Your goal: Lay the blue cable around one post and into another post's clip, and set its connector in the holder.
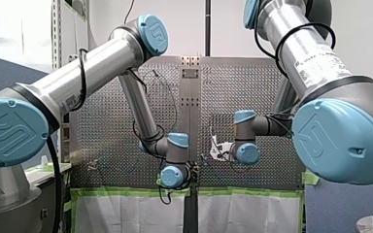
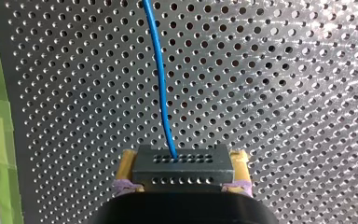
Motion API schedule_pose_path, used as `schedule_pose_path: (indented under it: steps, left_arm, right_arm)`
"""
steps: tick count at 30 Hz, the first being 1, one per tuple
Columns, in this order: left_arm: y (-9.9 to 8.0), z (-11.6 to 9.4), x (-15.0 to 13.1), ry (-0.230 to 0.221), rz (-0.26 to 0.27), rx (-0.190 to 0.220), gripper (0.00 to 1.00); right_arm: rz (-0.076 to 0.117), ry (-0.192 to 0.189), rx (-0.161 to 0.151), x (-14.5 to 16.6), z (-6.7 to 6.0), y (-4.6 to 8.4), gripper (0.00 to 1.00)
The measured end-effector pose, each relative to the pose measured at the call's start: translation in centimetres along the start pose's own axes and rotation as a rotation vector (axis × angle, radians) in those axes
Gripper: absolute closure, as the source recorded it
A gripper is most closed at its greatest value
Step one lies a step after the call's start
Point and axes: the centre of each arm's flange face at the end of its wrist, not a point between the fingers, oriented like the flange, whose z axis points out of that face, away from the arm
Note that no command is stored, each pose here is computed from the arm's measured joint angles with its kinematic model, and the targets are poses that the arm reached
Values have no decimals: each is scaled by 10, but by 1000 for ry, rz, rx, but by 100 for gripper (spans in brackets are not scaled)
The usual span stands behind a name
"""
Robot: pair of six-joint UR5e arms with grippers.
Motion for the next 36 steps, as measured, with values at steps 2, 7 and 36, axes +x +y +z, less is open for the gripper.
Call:
schedule_pose_path:
  steps: [2,7,36]
  left_arm:
    - [1,0,-1,-7,11,-14,91]
    - [3,0,-2,-15,42,-28,91]
    - [3,36,35,-31,132,-17,91]
  right_arm:
    - [8,-1,-2,0,0,1,100]
    - [32,1,-9,0,2,7,100]
    - [66,-19,-52,-19,36,31,100]
